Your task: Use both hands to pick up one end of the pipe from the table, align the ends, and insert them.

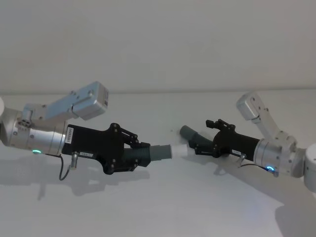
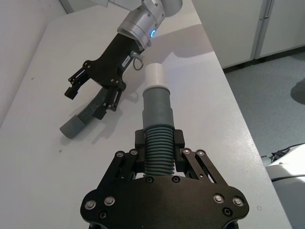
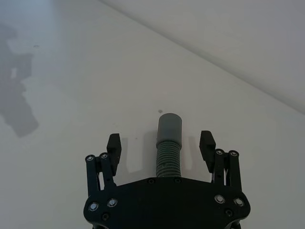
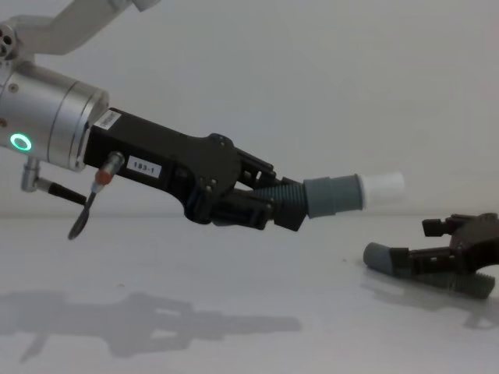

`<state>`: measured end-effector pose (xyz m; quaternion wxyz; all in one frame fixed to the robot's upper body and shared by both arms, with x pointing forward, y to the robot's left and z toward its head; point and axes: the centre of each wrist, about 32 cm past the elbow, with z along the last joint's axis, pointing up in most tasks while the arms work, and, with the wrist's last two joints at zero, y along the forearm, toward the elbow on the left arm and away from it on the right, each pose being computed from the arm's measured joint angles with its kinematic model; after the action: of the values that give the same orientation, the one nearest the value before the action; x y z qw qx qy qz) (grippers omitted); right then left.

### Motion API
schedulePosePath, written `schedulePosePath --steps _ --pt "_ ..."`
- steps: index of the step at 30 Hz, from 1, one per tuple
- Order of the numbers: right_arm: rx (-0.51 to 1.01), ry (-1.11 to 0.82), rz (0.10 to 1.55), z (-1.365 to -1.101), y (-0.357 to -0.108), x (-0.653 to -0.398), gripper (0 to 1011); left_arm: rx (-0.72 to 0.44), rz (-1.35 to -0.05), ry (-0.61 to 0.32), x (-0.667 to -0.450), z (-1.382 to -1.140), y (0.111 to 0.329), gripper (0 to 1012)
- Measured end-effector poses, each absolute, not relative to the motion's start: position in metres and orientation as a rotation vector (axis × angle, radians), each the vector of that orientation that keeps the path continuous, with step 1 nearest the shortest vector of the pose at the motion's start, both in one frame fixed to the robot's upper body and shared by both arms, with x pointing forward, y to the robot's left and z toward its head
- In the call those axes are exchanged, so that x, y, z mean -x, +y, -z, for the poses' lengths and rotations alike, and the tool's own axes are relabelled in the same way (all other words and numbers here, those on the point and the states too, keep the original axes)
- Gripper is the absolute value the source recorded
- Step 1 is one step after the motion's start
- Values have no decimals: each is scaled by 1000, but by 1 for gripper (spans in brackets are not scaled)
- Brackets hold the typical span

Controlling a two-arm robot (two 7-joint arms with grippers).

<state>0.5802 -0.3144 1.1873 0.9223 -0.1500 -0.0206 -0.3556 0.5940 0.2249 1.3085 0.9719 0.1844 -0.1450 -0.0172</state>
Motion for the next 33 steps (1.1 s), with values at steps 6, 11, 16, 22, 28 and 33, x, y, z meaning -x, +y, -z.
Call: schedulePosePath --steps 6,11,16,22,28,33 --pt "298 -17 725 -1184 -313 -586 1000 -372 35 -293 -594 -1308 225 301" --pt "298 15 720 -1185 -313 -590 1000 -372 35 -293 -594 -1308 225 301" --pt "301 56 714 -1188 -314 -595 1000 -372 35 -293 -594 -1308 225 301" --pt "308 99 707 -1192 -317 -602 1000 -372 35 -293 -594 -1308 225 301" --pt "317 123 698 -1194 -318 -607 1000 -372 35 -293 -594 -1308 225 301" --pt "332 138 686 -1195 -319 -610 1000 -372 35 -293 -594 -1308 225 301"
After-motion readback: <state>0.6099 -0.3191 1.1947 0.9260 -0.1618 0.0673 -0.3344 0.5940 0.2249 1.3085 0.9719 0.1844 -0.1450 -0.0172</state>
